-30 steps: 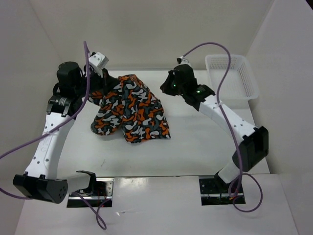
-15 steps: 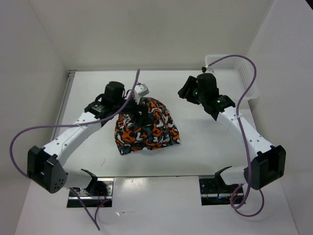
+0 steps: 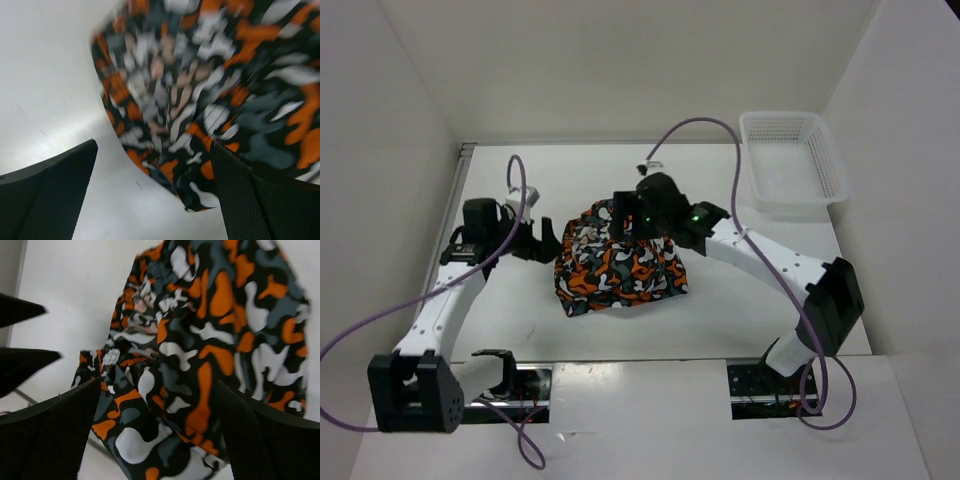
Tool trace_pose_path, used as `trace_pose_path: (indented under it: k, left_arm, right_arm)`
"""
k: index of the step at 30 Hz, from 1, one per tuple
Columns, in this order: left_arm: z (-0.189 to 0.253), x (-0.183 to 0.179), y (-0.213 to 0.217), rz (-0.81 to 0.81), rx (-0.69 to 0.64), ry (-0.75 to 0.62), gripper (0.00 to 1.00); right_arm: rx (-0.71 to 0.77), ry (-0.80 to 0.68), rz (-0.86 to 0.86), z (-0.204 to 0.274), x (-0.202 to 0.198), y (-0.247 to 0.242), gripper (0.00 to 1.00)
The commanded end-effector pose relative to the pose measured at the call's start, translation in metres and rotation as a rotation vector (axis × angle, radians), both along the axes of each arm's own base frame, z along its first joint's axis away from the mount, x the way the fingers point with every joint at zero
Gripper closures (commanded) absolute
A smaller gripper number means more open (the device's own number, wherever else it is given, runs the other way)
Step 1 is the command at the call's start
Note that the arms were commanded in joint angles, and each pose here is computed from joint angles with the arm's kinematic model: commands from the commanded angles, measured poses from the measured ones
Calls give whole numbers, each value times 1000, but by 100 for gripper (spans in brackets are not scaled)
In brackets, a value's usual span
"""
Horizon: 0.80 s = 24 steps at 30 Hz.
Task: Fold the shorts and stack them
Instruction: Move the shorts to the center of the board
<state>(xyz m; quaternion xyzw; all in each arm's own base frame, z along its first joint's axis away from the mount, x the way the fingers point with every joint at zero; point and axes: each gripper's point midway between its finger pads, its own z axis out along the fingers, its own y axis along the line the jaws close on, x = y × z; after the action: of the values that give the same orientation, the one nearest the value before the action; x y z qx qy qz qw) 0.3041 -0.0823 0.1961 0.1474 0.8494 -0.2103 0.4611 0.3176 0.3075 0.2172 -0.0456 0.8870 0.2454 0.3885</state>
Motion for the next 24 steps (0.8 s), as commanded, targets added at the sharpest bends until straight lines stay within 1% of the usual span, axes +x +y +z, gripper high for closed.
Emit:
trace_pose_path:
  k: [1,3,4,5,7,8,9,10,11,12,14,15,16,17,18,20,21,22,23,24]
  left_arm:
    - [-67,-21,-9,-59,-63,197,0]
    - [-81,-24,-9,-58,-66,235,0]
    - [-97,-30,-11,-65,-77,282,0]
    - [-102,-28,-13,-76,-86,278,0]
    - [-116,-32,-23,-122,-134,322,0]
    - [-117,-28,-26,-141,-151,312,0]
    - [-118,-27,-30,-162,-172,314,2]
    - [-113,-26,-40,-217,-213,311,4]
    - [-105,-23,-45,-247,-226,287,11]
    - [-90,-15,-48,-270,-237,249,33]
    - [-70,-10,-57,-326,-267,211,64]
    - [-60,-11,-63,-358,-282,201,86]
    - [-42,-6,-66,-383,-295,175,92]
    - [-32,-10,-74,-437,-329,174,99]
    - [-23,-8,-76,-457,-337,153,100]
    - [5,-5,-91,-520,-326,87,100]
    - [20,-4,-97,-546,-317,46,100]
    - [33,-3,-104,-574,-310,15,100]
    - [60,-4,-121,-638,-299,-50,100]
    - [70,1,-132,-662,-284,-94,100]
  right_arm:
    - [-35,5,26,-4,-3,19,1]
    - [-50,21,12,-12,0,20,1]
    - [-63,20,-8,-13,-1,18,1]
    - [-76,22,-18,-18,-1,15,1]
    - [-70,6,-28,-11,-2,10,1]
    - [-63,-11,-54,-4,0,6,1]
    - [-74,-10,-63,-8,0,4,0]
    - [-83,-10,-70,-6,-1,0,0]
    - [-110,-12,-95,-9,0,-7,0]
    - [-102,-32,-108,-1,1,-10,0]
    - [-119,-46,-151,4,1,-21,0]
    - [-104,-58,-152,12,0,-23,0]
    - [-95,-64,-181,17,7,-33,0]
    - [-87,-71,-202,22,11,-41,0]
    - [-77,-69,-213,24,13,-48,0]
    - [-33,-109,-283,44,26,-74,0]
    - [-40,-123,-307,48,28,-85,0]
    - [-25,-162,-343,64,29,-101,0]
    - [-21,-188,-354,70,28,-106,0]
    - [-20,-211,-396,75,30,-118,0]
